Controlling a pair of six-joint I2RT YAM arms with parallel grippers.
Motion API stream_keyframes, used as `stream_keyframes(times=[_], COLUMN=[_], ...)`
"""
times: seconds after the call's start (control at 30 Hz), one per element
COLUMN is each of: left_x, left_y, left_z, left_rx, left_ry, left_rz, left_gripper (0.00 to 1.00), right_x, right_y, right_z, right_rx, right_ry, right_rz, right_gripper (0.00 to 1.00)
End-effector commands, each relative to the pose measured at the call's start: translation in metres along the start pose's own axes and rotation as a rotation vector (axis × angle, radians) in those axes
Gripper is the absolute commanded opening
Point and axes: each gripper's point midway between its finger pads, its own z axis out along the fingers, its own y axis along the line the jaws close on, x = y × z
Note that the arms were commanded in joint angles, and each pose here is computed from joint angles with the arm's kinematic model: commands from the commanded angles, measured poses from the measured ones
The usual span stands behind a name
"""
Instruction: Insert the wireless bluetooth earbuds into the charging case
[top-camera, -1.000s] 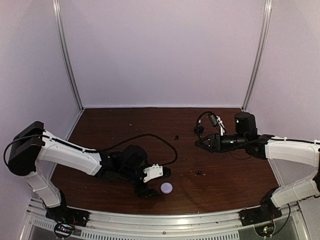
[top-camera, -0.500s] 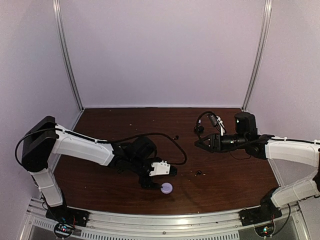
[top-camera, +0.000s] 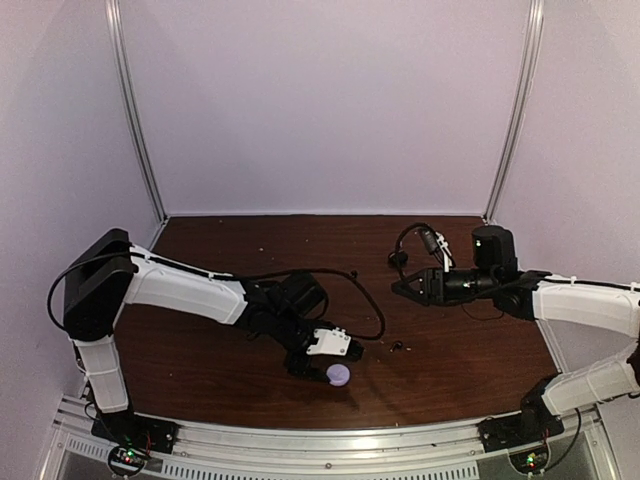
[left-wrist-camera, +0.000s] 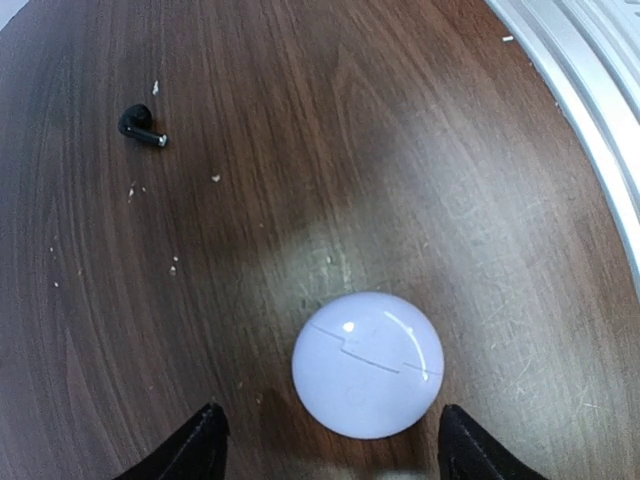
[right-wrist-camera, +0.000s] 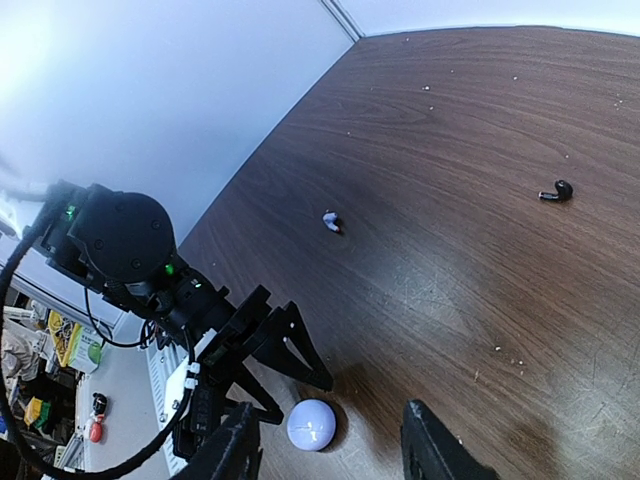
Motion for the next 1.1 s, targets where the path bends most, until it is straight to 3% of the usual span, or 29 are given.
stream_keyframes(times=[0.0,0.33,1.07], left_x=[-0.012,-0.014,-0.015], left_y=[0.004,-0.002,-0.009], left_z=[0.003,0.013,0.02], left_rx=[0.032,0.073,0.117], left_ry=[-0.044,-0.056,-0.082], left_rz=[0.013,-0.006,-0.016], left_gripper=[0.74,0.74,0.6], right_x=[-0.006,-0.008,-0.016], right_y=[0.002,0.001,-0.002], right_z=[-0.005,-0.011,-0.023], right_rx=[-0.003,0.009,0.042], right_ry=[-0.025,-0.039,-0.071], right_rz=[-0.022,-0.033,-0.072], right_gripper=[0.5,0.5,0.5])
